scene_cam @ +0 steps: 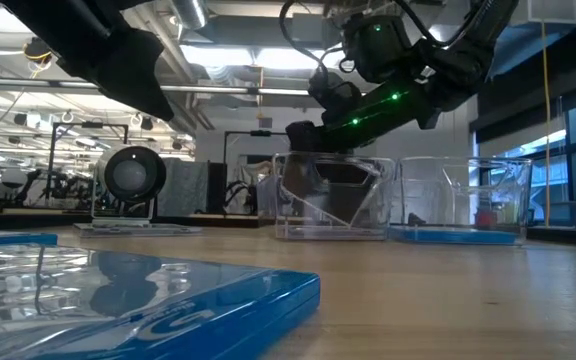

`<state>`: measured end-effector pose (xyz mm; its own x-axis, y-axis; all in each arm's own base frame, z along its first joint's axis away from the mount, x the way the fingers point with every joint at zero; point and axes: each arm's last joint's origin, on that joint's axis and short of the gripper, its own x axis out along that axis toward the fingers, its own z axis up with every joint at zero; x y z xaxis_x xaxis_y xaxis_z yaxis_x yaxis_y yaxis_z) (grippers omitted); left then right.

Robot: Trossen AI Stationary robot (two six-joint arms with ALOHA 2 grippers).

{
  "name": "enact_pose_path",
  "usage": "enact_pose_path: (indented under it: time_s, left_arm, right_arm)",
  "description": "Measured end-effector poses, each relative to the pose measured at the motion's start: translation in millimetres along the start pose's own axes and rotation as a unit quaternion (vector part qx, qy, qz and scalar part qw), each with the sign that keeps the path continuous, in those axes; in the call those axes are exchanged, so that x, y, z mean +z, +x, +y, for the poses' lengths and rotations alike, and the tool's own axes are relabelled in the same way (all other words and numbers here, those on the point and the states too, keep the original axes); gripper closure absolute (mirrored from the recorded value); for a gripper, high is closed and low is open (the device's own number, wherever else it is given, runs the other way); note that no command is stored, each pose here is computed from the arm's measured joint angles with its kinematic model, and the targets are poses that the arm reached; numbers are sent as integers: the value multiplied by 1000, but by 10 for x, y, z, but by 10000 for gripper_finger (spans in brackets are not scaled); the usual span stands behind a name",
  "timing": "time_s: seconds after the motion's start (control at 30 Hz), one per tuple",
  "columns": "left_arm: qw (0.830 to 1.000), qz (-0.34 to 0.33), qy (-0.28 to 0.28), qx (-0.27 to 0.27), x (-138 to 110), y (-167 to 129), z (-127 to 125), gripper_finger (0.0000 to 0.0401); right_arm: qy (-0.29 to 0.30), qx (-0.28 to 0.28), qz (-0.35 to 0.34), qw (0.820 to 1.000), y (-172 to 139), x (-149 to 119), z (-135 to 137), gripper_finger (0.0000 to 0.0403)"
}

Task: Pick & place jewel cases by type
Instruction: Put the right black cd case into the left transparent bin, then put the right blue cd case into the right transparent bin

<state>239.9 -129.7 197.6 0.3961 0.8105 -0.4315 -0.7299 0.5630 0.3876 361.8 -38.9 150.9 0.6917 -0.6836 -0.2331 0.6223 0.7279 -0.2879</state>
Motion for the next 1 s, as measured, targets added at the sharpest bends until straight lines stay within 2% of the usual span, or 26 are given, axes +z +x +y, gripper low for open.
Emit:
enact_pose_path:
  time_s: [0.2,0.43,0.57,0.83,1.0]
  left_arm:
    - [1000,0,0,0,-1,0,-1,134]
    - [1000,0,0,0,-1,0,-1,134]
    - [1000,0,0,0,-1,0,0,134]
    - [1000,1,1,0,-1,0,-1,134]
    - [1000,5,1,0,-4,0,-1,134]
  right_arm:
    - [9,40,-6,999,-5,18,16,264]
    - [36,63,-29,997,-70,171,-34,262]
    - [32,78,-44,996,-119,267,-66,262]
    - [47,161,-36,985,-186,308,-38,262]
    - [22,198,-40,979,-282,308,82,262]
